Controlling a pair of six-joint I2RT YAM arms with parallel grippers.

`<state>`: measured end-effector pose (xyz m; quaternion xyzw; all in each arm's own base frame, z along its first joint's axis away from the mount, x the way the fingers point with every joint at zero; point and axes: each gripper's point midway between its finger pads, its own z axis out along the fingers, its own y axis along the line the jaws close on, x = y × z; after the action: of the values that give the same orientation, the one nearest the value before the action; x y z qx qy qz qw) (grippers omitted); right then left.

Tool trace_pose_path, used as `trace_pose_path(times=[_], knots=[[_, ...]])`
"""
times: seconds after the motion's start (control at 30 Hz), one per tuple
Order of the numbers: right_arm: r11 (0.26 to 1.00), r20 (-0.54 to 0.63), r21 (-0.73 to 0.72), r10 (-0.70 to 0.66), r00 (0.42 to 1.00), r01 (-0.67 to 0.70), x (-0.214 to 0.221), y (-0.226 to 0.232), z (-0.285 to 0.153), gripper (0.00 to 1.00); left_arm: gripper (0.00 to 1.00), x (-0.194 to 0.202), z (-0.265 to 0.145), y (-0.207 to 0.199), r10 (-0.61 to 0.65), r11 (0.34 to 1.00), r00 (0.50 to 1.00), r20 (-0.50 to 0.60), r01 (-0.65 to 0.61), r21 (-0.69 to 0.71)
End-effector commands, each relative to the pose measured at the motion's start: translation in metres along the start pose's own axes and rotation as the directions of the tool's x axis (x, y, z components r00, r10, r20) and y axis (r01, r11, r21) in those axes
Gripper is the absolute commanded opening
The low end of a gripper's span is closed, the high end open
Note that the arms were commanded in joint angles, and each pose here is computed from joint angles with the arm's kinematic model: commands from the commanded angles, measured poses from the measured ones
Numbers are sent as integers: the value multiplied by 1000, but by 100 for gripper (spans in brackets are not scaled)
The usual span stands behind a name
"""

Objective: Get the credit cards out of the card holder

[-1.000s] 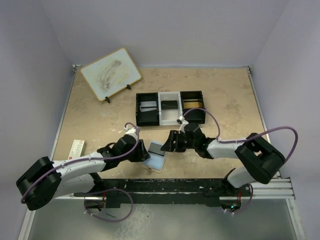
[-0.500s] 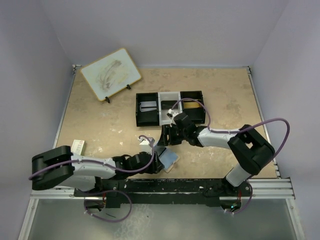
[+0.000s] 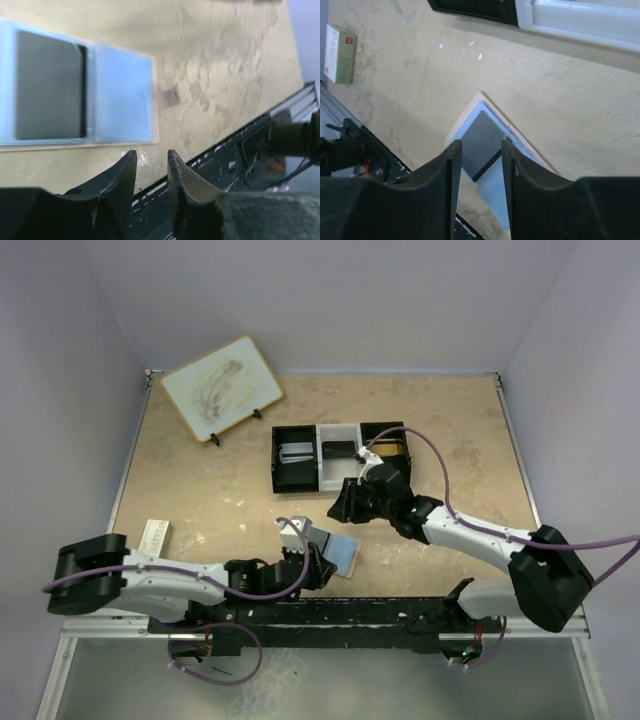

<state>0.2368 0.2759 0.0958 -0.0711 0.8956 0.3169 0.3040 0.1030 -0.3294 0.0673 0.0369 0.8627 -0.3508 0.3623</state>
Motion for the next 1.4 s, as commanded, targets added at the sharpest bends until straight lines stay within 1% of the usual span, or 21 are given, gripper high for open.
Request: trace_pose_path(times=[0.0,0.07,0.13,0.33,0.47,0.6,0.67,0.77,0.83,1.0,1.17,1.23,1.37], knots=[[982,-13,-134,131,991,-132,9,25,3,35,26,-40,-25,46,-49,986,979,199,80,-148],[969,-31,-186,159,987,-162,18,36,7,30,26,-48,-34,65,-83,974,963,256,132,-184],[960,-57,-201,185,981,-193,29,39,12,29,27,-55,-41,71,-93,971,955,283,150,-188],[948,-126,-223,201,971,-225,57,37,20,29,28,-61,-47,77,-63,960,954,293,138,-243],[951,-166,-171,231,959,-258,81,17,25,29,29,-61,-43,70,-33,964,960,279,105,-246],[951,-219,-107,261,940,-289,106,-2,27,30,32,-64,-39,59,14,966,964,265,55,-252],[959,-224,-39,266,938,-281,113,-16,30,31,34,-67,-38,51,24,970,965,261,41,-241],[957,-214,15,285,934,-289,118,-28,30,31,38,-68,-34,43,17,977,972,233,33,-210],[957,-206,27,288,935,-289,117,-30,29,31,40,-70,-28,48,-2,977,978,206,46,-209],[952,-183,-25,294,938,-304,108,-20,27,31,40,-68,-9,50,-15,988,994,113,32,-150],[933,-178,-44,344,922,-357,107,-15,31,28,36,-66,11,55,42,982,999,33,-35,-186],[923,-174,-57,366,914,-380,105,-13,32,28,33,-66,18,57,58,979,998,5,-56,-194],[909,-174,-68,394,902,-410,105,-10,32,28,30,-69,25,71,43,971,999,3,-41,-236]])
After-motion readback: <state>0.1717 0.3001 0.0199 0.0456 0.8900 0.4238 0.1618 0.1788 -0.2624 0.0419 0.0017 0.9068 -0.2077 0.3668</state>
